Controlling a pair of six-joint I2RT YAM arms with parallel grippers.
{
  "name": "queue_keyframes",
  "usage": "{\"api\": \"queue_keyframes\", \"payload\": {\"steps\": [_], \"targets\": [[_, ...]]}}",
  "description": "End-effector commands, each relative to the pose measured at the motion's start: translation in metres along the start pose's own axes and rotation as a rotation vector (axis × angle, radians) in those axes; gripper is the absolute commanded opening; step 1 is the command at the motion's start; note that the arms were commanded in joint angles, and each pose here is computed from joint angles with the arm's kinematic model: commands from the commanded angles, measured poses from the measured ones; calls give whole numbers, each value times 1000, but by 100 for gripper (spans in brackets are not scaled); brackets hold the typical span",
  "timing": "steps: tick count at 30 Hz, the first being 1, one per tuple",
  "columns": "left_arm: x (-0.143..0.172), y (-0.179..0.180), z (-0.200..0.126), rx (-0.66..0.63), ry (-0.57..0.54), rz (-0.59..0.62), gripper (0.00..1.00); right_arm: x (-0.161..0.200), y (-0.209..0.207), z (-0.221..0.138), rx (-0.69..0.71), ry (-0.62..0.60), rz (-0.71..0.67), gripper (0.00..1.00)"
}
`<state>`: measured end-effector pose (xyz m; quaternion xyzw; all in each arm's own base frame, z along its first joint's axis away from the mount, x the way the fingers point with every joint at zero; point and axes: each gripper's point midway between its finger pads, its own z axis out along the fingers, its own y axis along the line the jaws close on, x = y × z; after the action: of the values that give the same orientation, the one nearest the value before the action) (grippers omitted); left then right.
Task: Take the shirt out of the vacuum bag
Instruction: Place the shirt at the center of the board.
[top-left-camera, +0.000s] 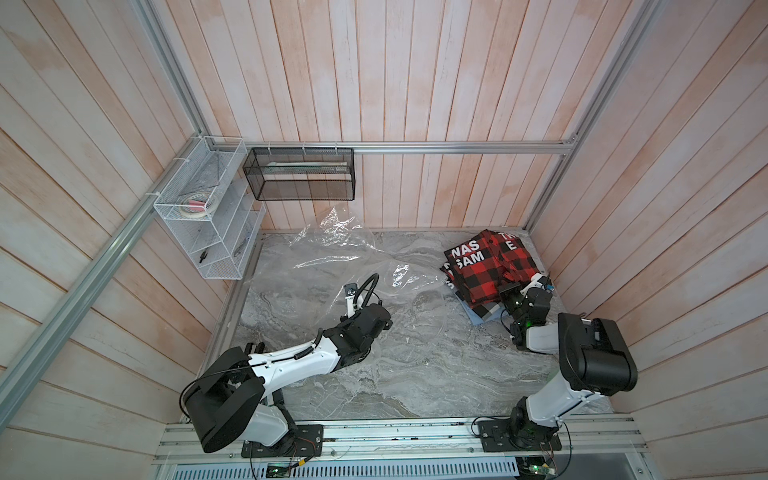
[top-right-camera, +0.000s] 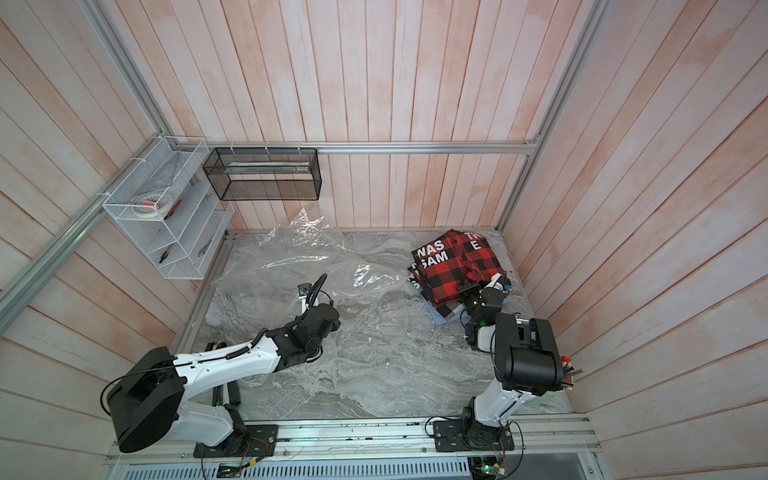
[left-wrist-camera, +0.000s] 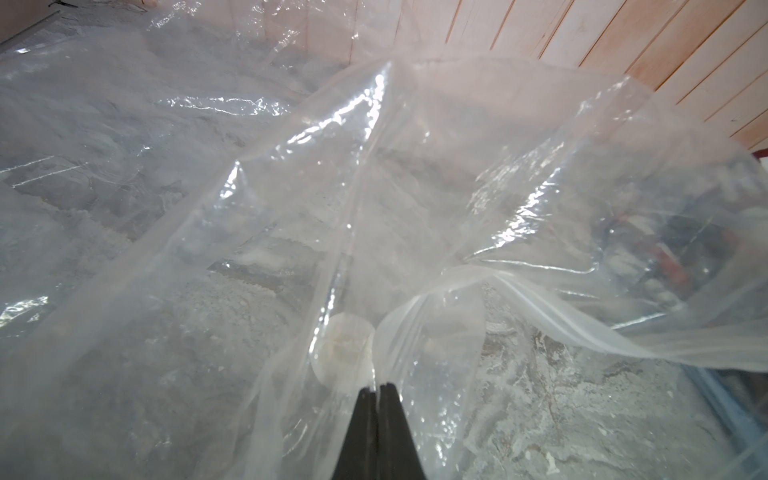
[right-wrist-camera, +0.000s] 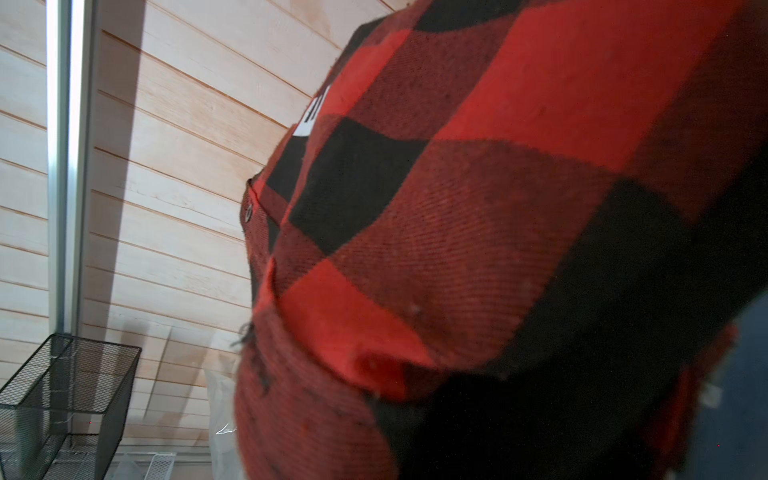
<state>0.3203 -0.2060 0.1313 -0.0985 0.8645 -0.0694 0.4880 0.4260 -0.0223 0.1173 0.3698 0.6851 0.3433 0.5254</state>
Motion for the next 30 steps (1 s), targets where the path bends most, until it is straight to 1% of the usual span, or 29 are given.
{"api": "queue_keyframes", "payload": {"steps": [1,3,4,8,10,14,21,22,24,26,28,30], "targets": [[-7,-1,1,-7,-17,-9,0,5,-30,-7,145,-12,-25,0],[-5,-3,2,-1,-11,-9,0,4,-40,-10,198,-20,-24,0],[-4,-4,3,0,-8,-7,0,5,-44,-11,217,-18,-22,3],[-6,-3,3,-2,-12,-3,0,9,-52,-8,259,9,-17,29],[-7,-4,2,-1,-16,-1,0,12,-53,-9,254,15,-10,37],[-9,-6,2,6,-21,-2,0,15,-45,-12,213,31,-5,44],[-12,-11,2,29,-32,3,0,8,-27,-27,179,10,-40,51],[-14,-12,2,31,-37,2,2,6,-25,-30,179,4,-42,52],[-15,-14,2,39,-42,5,11,2,-20,-36,177,-12,-40,53],[-17,-18,2,54,-47,10,24,-2,-13,-40,171,-21,-61,56],[-19,-21,2,66,-51,11,33,-6,-6,-41,169,-20,-72,59],[-22,-25,1,80,-58,17,45,-9,1,-43,159,-22,-85,63]]}}
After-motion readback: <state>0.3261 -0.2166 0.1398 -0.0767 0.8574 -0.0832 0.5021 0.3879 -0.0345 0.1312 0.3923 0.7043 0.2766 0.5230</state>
